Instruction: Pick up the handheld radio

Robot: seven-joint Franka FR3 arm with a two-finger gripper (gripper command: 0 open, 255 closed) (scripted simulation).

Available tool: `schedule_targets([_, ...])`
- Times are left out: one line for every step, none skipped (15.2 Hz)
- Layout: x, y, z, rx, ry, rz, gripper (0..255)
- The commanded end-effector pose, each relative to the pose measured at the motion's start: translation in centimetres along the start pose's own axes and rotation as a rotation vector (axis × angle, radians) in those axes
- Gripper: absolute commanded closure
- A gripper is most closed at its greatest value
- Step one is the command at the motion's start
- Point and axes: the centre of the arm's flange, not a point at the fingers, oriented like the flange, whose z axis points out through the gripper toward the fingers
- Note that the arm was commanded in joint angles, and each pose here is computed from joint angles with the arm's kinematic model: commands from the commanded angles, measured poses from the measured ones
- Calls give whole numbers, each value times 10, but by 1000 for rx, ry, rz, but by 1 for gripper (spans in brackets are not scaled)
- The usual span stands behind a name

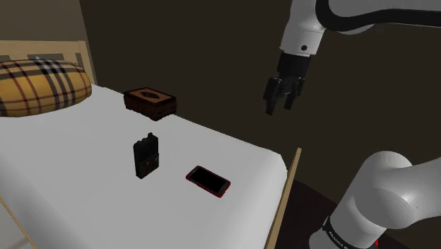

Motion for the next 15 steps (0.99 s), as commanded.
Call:
schedule_targets([-3,-28,6,-8,10,78,0])
schedule_targets([-2,-42,9,-12,14,113,0])
schedule_targets([-1,-55,13,-17,19,148,0])
schedule_targets([1,-68,17,-21,24,184,0])
schedule_targets([3,-81,20,-25,29,219,0])
schedule_targets([6,-94,24,-29,33,255,0])
schedule_targets([9,-107,28,-34,38,290,0])
schedule_targets([12,-120,32,-38,43,325,0])
schedule_targets([16,-133,36,-42,47,361,0])
schedule_targets([21,-145,40,-46,52,396,0])
schedule_targets([26,-158,44,-51,57,432,0])
schedule_targets([31,-170,48,-55,61,467,0])
schedule_targets([37,-182,52,-59,66,502,0])
schedule_targets([43,-193,56,-64,71,538,0])
schedule_targets([50,-205,60,-68,76,573,0])
